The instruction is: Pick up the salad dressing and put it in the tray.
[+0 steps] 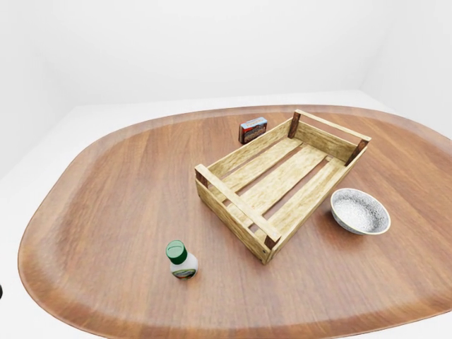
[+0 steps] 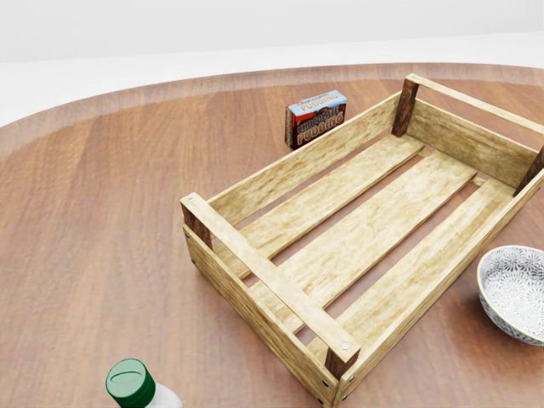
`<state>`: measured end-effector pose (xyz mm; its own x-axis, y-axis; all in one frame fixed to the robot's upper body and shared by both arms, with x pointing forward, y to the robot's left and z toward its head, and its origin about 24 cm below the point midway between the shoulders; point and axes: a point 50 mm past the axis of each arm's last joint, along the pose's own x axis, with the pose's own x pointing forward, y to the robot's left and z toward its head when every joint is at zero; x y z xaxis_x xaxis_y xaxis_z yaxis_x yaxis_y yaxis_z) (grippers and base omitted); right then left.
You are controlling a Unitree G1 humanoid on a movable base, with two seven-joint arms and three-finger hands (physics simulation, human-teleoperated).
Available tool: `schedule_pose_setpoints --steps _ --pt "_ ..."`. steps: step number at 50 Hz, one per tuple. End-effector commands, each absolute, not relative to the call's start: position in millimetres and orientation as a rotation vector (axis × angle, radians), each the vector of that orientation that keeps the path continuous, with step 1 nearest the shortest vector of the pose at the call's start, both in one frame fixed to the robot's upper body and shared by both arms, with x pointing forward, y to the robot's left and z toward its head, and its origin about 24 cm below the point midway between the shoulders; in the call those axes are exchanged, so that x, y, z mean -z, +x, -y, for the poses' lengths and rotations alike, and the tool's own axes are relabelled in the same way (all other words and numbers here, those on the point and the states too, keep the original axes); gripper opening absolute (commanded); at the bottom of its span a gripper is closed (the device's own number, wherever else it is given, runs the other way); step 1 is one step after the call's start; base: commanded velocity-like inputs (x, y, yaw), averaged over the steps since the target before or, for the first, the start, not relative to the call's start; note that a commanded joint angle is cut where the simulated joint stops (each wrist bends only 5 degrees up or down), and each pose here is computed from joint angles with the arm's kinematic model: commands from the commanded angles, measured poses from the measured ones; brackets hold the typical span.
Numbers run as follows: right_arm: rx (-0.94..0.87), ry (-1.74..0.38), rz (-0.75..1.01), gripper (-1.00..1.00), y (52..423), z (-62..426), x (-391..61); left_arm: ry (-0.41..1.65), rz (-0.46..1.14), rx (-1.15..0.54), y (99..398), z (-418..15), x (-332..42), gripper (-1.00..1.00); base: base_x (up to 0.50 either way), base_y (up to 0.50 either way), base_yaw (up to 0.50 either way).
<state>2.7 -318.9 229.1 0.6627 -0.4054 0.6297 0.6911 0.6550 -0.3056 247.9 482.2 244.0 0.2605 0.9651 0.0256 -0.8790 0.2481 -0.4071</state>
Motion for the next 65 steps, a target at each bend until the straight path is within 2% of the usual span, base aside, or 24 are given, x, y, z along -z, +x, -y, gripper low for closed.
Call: schedule_pose_setpoints --steps 1,10,13,19,22,25,28,31,33,34,36,37,38,39,40,41,47,48,49,65 --pt "0.674 -0.525 0.570 1.00 0.5 321.8 -226.9 -0.341 0.294 -1.281 248.0 -482.1 -243.7 1.00 0.00 0.00 0.00" --pt "0.667 -0.557 0.605 1.00 2.9 312.4 -235.2 -0.341 0.293 -1.279 248.3 -482.0 -243.3 1.00 0.00 0.00 0.00" --pt "0.566 -0.499 0.646 1.00 2.9 308.7 -234.7 -0.340 0.292 -1.278 248.6 -481.7 -243.1 1.00 0.17 -0.02 0.00" --pt "0.594 -0.464 0.680 1.00 1.0 310.9 -237.0 -0.338 0.293 -1.278 248.5 -481.8 -243.5 1.00 0.50 -0.05 0.00" --pt "0.679 -0.465 0.664 1.00 -0.7 315.8 -233.2 -0.338 0.293 -1.278 248.5 -481.8 -243.5 1.00 0.33 -0.04 0.00" --pt "0.663 -0.449 0.712 1.00 0.5 316.3 -238.6 -0.338 0.294 -1.278 248.8 -481.5 -244.0 1.00 0.00 0.00 0.00" --pt "0.589 -0.430 0.851 1.00 5.8 310.6 -260.4 -0.336 0.291 -1.273 250.7 -480.2 -243.4 1.00 0.00 0.00 0.00" --pt "0.553 -0.514 0.990 1.00 16.7 298.2 -291.1 -0.335 0.290 -1.271 251.5 -479.7 -243.5 1.00 0.00 0.00 0.00" --pt "0.472 -0.571 1.090 1.00 35.1 284.1 -311.3 -0.335 0.290 -1.270 251.5 -479.7 -243.8 1.00 0.00 0.00 0.00" --pt "0.408 -0.577 1.202 1.00 50.7 271.1 -329.5 -0.335 0.291 -1.270 251.6 -479.7 -244.2 1.00 0.00 0.00 0.00" --pt "0.289 -0.515 1.332 1.00 65.7 258.1 -347.7 -0.335 0.291 -1.268 251.8 -479.5 -244.5 1.00 0.00 0.00 0.00" --pt "0.255 -0.475 1.370 1.00 72.3 254.8 -354.2 -0.335 0.292 -1.268 251.9 -479.4 -244.5 1.00 0.00 0.00 0.00" --pt "0.183 -0.347 1.396 1.00 90.9 252.7 -364.9 -0.334 0.289 -1.265 252.9 -478.8 -243.6 1.00 0.00 0.00 0.00" --pt "0.176 -0.334 1.405 1.00 92.7 251.7 -366.9 -0.334 0.289 -1.265 252.9 -478.8 -243.5 1.00 0.00 0.00 0.00" --pt "0.134 -0.304 1.379 1.00 110.4 246.6 -372.7 -0.334 0.286 -1.265 253.5 -478.4 -242.6 1.00 0.00 0.00 0.00" --pt "0.005 -0.308 1.282 1.00 160.2 220.2 -381.4 -0.334 0.287 -1.264 253.4 -478.5 -243.3 1.00 0.00 0.00 0.00" --pt "-0.192 -0.448 1.229 1.00 232.0 155.3 -384.5 -0.332 0.288 -1.259 254.0 -478.0 -243.7 1.00 0.00 0.00 0.00" --pt "-0.593 -0.383 0.739 1.00 306.9 43.1 -268.2 -0.341 0.289 -1.265 251.2 -480.2 -244.3 1.00 0.00 0.00 0.00" --pt "-0.610 -0.415 0.679 1.00 315.9 33.4 -254.7 -0.342 0.290 -1.267 250.7 -480.5 -244.5 1.00 0.00 0.00 0.00" --pt "-0.638 -0.512 0.584 1.00 320.1 18.8 -238.0 -0.343 0.288 -1.265 251.6 -479.9 -243.3 1.00 0.00 0.00 0.00"
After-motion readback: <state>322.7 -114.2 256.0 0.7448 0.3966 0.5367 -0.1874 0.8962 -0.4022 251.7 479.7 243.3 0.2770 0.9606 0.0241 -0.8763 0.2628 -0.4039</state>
